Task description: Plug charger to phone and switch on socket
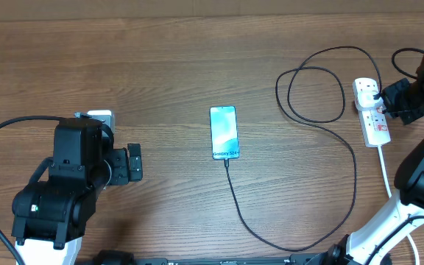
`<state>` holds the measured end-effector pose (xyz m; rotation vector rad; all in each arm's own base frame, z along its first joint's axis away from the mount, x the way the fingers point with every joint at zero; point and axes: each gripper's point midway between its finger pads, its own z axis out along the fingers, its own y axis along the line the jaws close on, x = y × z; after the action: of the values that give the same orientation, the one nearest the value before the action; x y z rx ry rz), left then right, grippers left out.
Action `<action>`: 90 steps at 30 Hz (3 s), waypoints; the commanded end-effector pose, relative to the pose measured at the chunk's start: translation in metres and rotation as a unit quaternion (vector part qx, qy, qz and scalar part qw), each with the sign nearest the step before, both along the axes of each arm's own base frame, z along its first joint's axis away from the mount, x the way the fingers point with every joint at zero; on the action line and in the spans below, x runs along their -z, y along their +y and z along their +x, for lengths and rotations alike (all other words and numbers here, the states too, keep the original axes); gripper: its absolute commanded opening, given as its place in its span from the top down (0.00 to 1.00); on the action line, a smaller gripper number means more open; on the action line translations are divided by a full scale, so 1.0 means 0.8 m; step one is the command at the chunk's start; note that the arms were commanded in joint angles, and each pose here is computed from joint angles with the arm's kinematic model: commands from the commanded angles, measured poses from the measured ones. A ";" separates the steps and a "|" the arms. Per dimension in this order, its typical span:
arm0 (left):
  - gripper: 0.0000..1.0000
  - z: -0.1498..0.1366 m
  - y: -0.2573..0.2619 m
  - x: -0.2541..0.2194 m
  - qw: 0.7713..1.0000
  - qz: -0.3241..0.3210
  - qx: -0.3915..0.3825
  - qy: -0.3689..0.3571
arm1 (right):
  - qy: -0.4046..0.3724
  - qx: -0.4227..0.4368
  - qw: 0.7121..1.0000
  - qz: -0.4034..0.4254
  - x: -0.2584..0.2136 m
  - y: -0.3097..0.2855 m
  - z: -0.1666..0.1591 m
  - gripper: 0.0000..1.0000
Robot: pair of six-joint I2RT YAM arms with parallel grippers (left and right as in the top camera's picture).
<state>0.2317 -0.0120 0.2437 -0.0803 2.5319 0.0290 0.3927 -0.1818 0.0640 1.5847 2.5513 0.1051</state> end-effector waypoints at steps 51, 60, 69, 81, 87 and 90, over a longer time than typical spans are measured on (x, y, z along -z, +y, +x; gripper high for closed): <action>0.00 -0.148 0.029 -0.124 0.949 -0.040 -0.027 -0.312 | -0.171 -0.009 0.982 -0.078 -0.242 0.001 0.008 0.96; 0.00 -0.169 0.041 -0.120 0.944 -0.029 -0.064 -0.323 | -0.537 -0.084 0.822 -0.172 -0.577 0.091 -0.076 0.96; 0.00 -0.218 0.047 -0.086 0.944 -0.017 -0.097 -0.314 | -0.678 -0.150 0.673 -0.257 -0.714 0.187 -0.228 0.96; 0.00 -0.252 0.046 -0.090 0.921 -0.019 -0.100 -0.377 | -0.695 -0.274 0.639 -0.185 -0.685 0.281 -0.300 0.96; 0.01 -0.252 0.046 -0.088 0.922 -0.019 -0.100 -0.374 | -0.713 -0.292 0.612 -0.181 -0.671 0.296 -0.322 0.96; 0.00 -0.253 0.046 -0.084 0.924 -0.018 -0.100 -0.368 | -0.726 -0.305 0.588 -0.182 -0.665 0.307 -0.342 0.96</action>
<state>0.0312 0.0228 0.3143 -0.2737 1.7626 0.0224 0.1377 0.0515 0.5993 0.1048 1.3778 0.5776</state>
